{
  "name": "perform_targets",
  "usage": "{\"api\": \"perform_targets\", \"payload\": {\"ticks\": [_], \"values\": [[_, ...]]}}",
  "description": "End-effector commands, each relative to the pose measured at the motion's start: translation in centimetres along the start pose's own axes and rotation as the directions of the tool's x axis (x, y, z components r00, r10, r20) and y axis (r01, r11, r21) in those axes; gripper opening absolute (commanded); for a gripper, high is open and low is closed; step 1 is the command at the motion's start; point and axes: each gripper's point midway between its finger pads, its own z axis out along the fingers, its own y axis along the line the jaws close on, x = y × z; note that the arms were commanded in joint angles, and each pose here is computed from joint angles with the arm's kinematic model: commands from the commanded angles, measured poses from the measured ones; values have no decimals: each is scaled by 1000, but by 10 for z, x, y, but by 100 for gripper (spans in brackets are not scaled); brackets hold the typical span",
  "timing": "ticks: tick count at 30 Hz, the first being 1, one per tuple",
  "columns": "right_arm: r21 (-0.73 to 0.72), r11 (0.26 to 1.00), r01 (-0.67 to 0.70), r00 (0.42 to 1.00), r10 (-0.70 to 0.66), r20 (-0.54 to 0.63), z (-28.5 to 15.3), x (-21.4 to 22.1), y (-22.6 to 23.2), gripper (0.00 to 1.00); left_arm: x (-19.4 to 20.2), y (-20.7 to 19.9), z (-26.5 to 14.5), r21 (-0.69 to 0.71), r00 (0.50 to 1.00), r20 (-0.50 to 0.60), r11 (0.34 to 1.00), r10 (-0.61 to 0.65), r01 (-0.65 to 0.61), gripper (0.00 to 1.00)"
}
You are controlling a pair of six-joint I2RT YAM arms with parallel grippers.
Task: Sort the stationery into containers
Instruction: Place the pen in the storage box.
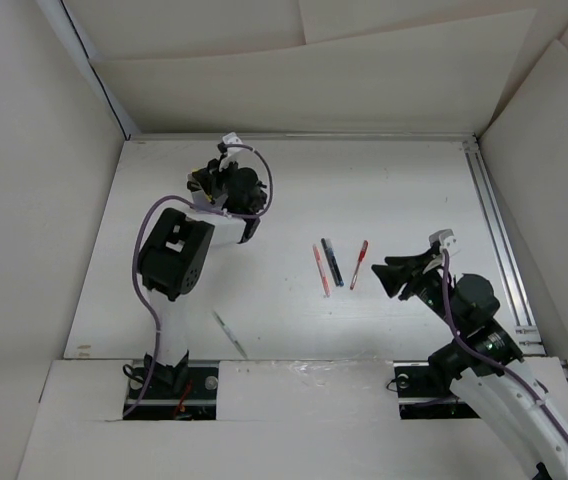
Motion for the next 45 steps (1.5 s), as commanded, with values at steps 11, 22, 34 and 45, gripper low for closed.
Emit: {"api": "perform_targets", "payload": {"ticks": [11,22,34,45], "values": [[-55,998,14,998,-11,65,2,-15,11,49,-24,13,4,-106,980,74,975,-187,194,0],[-66,998,17,997,-12,71,2,-17,13,49,-37,20,9,-146,969,95,960,-227,239,0],[-72,997,15,998,-11,59,5,-14,14,49,-30,17,13,-158,969,88,957,-233,244,9],[-81,997,16,998,-11,57,6,-14,15,49,-30,22,12,-164,968,82,955,-238,249,26]]}}
